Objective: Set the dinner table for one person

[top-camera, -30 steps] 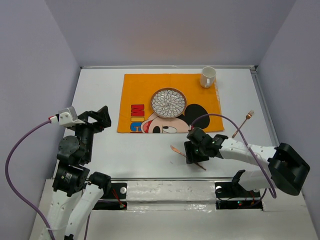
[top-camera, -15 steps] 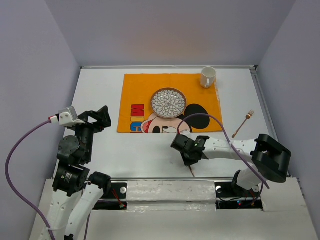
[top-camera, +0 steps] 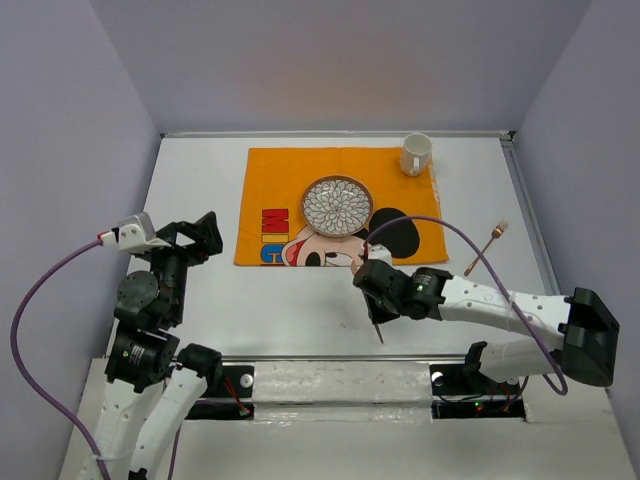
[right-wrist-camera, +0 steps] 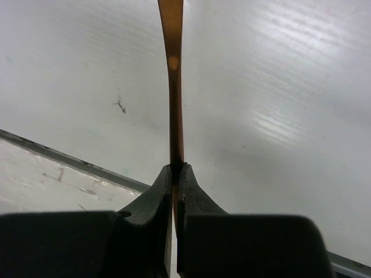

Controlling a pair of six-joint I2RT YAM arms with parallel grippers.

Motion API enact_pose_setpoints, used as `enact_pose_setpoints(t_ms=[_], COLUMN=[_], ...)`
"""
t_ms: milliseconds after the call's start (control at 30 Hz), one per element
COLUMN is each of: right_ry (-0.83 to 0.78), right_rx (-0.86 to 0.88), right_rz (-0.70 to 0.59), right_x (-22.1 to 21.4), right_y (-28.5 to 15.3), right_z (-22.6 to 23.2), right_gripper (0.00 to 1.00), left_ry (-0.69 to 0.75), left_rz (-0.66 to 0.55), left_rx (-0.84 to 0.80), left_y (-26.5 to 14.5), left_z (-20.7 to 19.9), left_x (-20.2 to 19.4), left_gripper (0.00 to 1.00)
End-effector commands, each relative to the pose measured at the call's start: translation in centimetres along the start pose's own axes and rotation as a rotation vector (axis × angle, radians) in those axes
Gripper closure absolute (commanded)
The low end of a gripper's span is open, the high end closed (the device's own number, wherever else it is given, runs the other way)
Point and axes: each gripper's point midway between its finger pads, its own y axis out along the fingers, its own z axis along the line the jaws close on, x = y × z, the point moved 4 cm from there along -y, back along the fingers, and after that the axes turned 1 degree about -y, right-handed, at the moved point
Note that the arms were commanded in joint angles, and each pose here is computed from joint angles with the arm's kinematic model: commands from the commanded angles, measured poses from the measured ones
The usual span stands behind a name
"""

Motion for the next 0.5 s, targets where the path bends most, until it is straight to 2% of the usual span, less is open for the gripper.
enact_pose_setpoints(t_ms=[0, 200, 233, 467], right_ry=[0.01, 0.059, 0.094, 0.159], right_rx=[-0.033, -0.095, -0.106, -0.12], right_rz=[-0.185, -0.358, -0.411, -0.472], right_x=[5.1, 11.8, 13.8, 20.0], right_y=[-2.8, -3.9, -3.8, -0.4], right_z=[0.0, -2.4, -4.0, -8.7], right_gripper=[1.0, 1.0, 1.0, 1.0], left_ry=[0.01, 0.009, 0.009, 0.013], left_rz=[-0.025, -0.026, -0.024, -0.021], left_rx=[-0.021, -0.023, -0.025, -0.027], left_y=[0.4, 0.4, 0.4, 0.3], left_z=[-0.4, -0.4, -0.5, -0.5], left_x=[0.4, 0.5, 0.4, 0.4], left_gripper=[0.01, 0.01, 0.01, 0.01])
